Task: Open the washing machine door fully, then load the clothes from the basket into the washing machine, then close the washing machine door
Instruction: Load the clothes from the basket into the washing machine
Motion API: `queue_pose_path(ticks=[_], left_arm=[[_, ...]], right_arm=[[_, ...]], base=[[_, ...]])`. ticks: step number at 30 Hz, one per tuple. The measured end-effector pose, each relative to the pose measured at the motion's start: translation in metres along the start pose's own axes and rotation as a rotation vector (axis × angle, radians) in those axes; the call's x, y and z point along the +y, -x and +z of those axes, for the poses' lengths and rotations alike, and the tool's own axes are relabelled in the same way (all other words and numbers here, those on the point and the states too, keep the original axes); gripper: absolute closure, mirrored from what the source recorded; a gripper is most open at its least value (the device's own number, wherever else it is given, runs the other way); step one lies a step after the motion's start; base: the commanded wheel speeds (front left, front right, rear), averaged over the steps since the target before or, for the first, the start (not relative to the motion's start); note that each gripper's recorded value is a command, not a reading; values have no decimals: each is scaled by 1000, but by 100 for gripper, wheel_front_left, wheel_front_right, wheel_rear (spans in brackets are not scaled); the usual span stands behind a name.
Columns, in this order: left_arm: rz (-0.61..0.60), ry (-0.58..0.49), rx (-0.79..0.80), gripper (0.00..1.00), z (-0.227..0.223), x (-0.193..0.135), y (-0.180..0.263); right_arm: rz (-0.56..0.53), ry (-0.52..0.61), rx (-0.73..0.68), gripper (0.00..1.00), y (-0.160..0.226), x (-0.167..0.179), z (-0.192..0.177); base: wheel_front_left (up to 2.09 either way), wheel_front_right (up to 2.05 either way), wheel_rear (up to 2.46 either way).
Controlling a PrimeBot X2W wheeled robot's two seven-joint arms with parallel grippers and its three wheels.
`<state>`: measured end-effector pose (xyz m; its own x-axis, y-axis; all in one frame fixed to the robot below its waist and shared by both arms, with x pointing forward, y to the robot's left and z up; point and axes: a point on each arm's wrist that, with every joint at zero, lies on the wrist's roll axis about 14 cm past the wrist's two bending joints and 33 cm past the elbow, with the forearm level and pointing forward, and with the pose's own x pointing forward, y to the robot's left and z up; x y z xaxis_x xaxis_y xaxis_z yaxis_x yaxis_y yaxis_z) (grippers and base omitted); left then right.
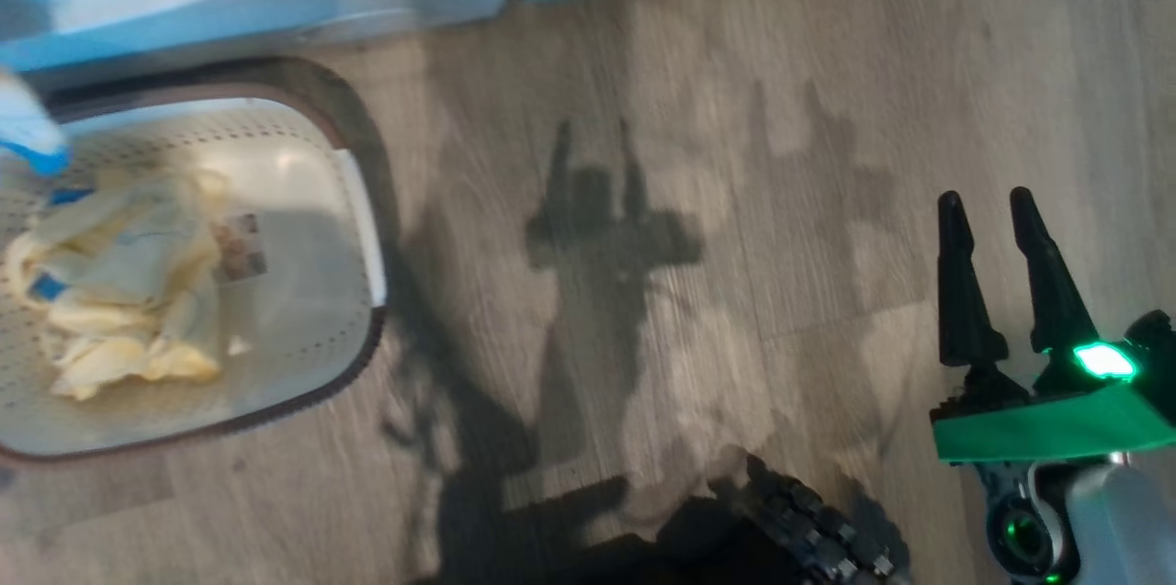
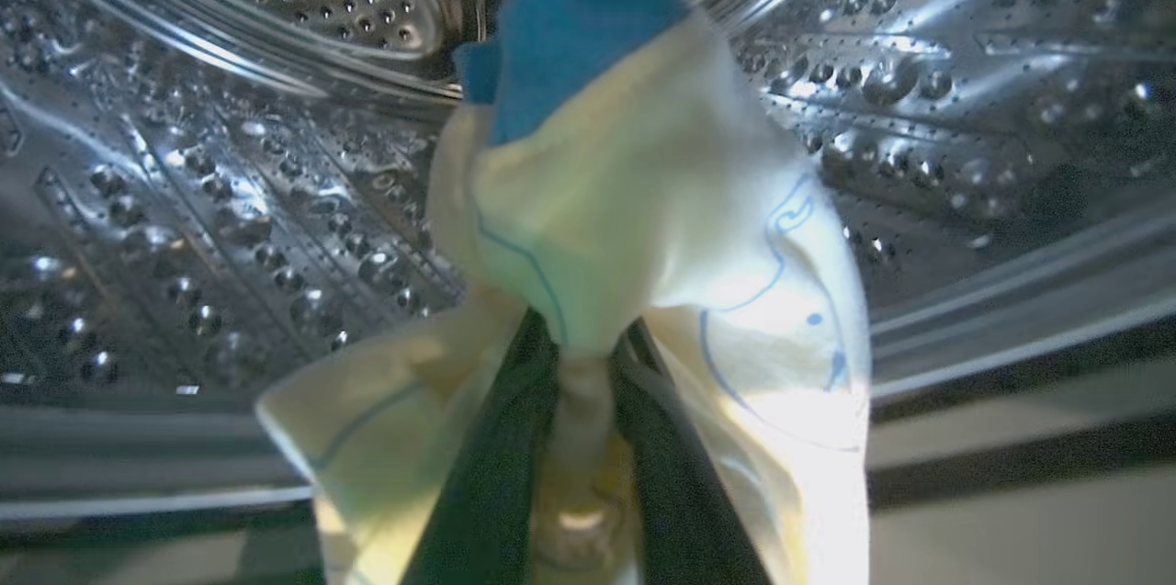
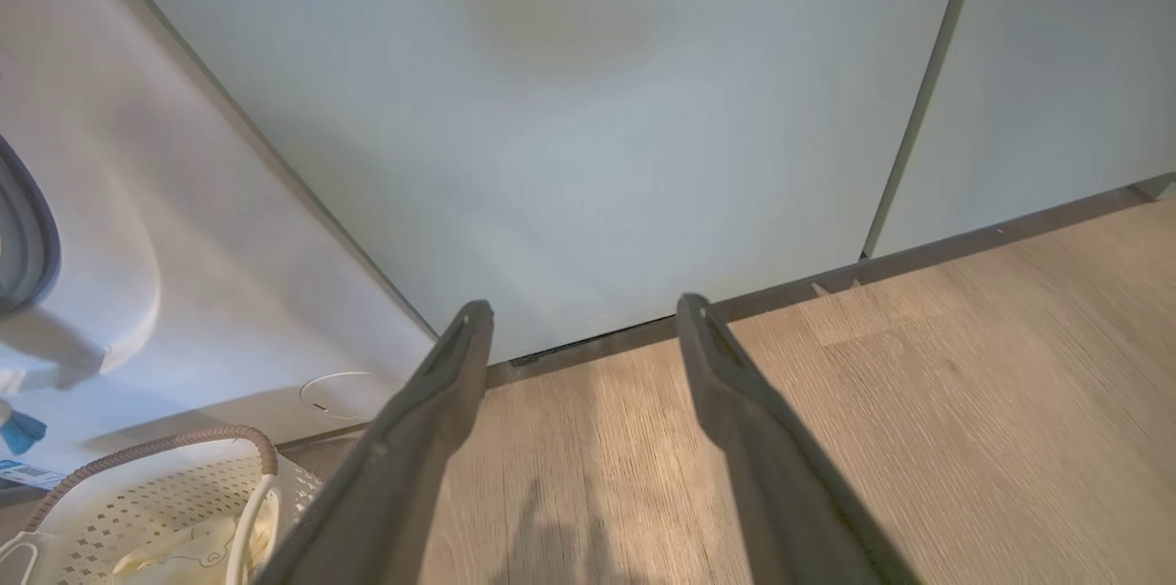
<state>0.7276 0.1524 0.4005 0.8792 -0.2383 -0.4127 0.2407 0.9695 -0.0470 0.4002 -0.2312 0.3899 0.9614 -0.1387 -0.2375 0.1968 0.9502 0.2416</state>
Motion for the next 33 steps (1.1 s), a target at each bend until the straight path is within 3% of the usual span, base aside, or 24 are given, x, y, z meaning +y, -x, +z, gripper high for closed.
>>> queue_pose_path(ticks=[12, 24, 27, 33], left_arm=[[56, 24, -171, 100, 22, 10, -42], [188, -102, -633, 100, 101, 30, -36], [189, -107, -615, 100, 94, 32, -40], [166, -83, -420, 100, 51, 35, -57]], right_arm=[[-45, -8, 30, 0, -4, -13, -9], [-60, -8, 42, 0, -10, -18, -14], [-54, -9, 43, 0, -13, -17, -15], [-40, -18, 50, 0, -17, -13, -20]], base=[[0, 0, 0], [0, 0, 0], [0, 0, 0], [0, 0, 0]])
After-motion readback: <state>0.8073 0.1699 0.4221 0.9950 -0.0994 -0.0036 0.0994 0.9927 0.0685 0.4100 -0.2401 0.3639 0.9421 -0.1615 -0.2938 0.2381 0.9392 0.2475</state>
